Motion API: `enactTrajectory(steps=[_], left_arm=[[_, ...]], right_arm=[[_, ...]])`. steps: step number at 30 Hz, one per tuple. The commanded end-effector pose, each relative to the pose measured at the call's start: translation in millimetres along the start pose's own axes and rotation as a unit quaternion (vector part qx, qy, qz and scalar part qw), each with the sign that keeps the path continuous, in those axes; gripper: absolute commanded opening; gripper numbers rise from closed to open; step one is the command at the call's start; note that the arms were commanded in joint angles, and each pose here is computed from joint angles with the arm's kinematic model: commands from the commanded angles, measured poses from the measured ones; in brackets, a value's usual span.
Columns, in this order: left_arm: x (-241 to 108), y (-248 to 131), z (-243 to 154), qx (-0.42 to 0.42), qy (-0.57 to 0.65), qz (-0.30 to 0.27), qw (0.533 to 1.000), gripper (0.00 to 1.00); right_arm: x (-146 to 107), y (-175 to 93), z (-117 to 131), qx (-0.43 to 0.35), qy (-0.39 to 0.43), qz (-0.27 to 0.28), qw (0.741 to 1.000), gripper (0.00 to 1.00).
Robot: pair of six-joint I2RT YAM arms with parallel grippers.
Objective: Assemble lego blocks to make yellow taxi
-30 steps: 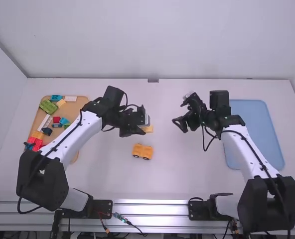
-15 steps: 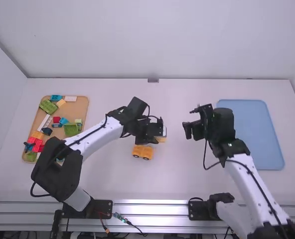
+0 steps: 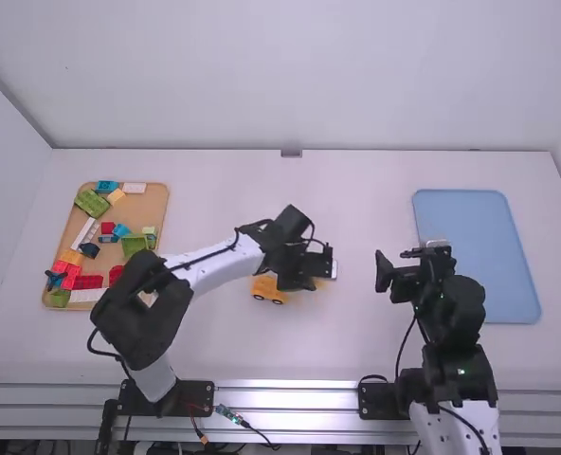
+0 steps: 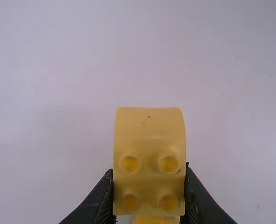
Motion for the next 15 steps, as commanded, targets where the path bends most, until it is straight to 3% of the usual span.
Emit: enactTrajectory(steps=[1, 15], left_arm=[[-3, 14, -3, 0.002, -0.011, 0.034, 0.999, 0.01], [-12, 39, -3, -0.004, -0.031, 0.035, 0.999, 0.02]], right_arm=[[-3, 0, -3, -0.006, 0.012, 0.002, 1.000, 0.99], [-6, 1, 8, 0.021, -0.004, 0.009, 1.000, 0.99]])
Point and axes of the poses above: each hand's point on the last joint's axis, 136 mm out from that joint toward the fingers, its own y axis out along the fingers, its own z axis along the line the jaws close on, x = y × z, the point moved 5 cm from there along -y, back along the fingers, and after that the axes turned 14 degrees about y, right-handed, at the moved point
